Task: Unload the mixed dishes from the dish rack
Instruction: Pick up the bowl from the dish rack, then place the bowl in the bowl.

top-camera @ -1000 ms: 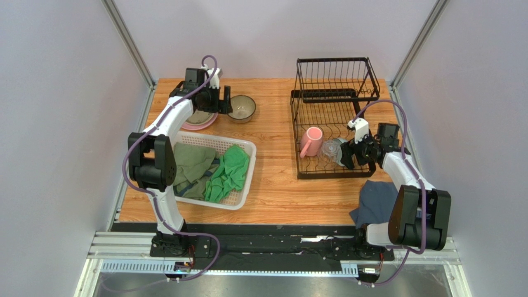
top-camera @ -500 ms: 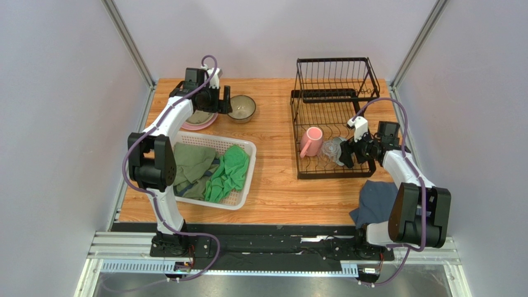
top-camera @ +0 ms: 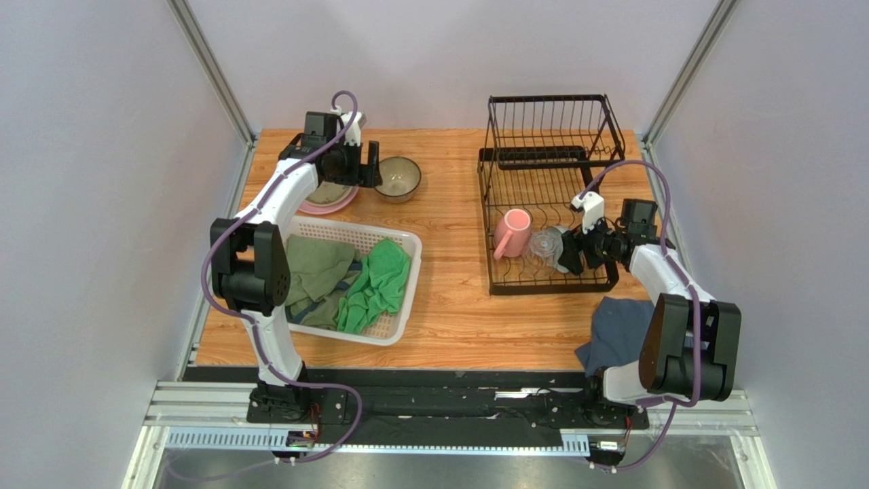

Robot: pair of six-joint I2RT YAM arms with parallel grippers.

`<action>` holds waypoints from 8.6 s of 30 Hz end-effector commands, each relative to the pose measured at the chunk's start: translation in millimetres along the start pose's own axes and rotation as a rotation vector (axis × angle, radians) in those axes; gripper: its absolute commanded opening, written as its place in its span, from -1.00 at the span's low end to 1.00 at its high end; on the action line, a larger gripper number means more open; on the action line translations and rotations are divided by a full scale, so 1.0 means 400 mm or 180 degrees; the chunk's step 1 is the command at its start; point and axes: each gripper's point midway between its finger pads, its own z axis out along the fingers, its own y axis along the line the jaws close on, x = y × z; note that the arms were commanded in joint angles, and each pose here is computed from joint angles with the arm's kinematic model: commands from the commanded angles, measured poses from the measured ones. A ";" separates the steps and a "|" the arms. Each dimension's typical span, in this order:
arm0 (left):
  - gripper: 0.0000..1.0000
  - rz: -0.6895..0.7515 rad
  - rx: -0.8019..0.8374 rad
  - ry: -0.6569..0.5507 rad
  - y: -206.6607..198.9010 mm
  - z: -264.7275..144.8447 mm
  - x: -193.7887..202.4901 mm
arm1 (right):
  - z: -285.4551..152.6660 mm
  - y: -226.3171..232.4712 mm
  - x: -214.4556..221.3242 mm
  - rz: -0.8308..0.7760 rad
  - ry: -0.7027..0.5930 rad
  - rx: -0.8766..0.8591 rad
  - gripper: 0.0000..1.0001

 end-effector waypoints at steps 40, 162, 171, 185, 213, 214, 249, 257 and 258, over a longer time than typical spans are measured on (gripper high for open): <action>0.74 0.0531 0.0559 -0.0558 -0.108 -0.144 -0.108 | -0.235 -0.054 -0.206 -0.0323 -0.0398 0.0895 -1.00; -1.00 0.1461 -0.0071 -0.0509 -0.217 -0.076 -0.198 | -0.289 0.386 -0.381 -0.0538 -0.1092 -0.0502 0.98; -1.00 0.1273 -0.0259 -0.0136 -0.078 0.070 -0.226 | -0.292 0.377 -0.352 -0.0573 -0.1036 -0.0383 0.98; -1.00 0.1304 -0.0430 0.0142 0.002 0.193 -0.164 | -0.297 0.379 -0.327 -0.0606 -0.1003 -0.0356 0.97; -0.44 0.1279 -0.0490 0.0224 0.038 0.218 -0.142 | -0.288 0.383 -0.308 -0.0567 -0.0951 -0.0379 0.96; -0.44 0.1278 -0.0494 0.0230 0.039 0.218 -0.141 | -0.287 0.384 -0.307 -0.0561 -0.0947 -0.0386 0.96; 0.15 0.1429 -0.0822 0.0145 0.093 0.249 -0.160 | -0.248 0.388 -0.276 -0.0482 -0.0848 -0.0483 0.94; 0.34 0.1459 -0.0862 0.0075 0.097 0.252 -0.176 | -0.237 0.388 -0.267 -0.0457 -0.0793 -0.0504 0.93; 0.38 0.1479 -0.0868 0.0073 0.098 0.254 -0.177 | -0.238 0.388 -0.269 -0.0461 -0.0802 -0.0502 0.93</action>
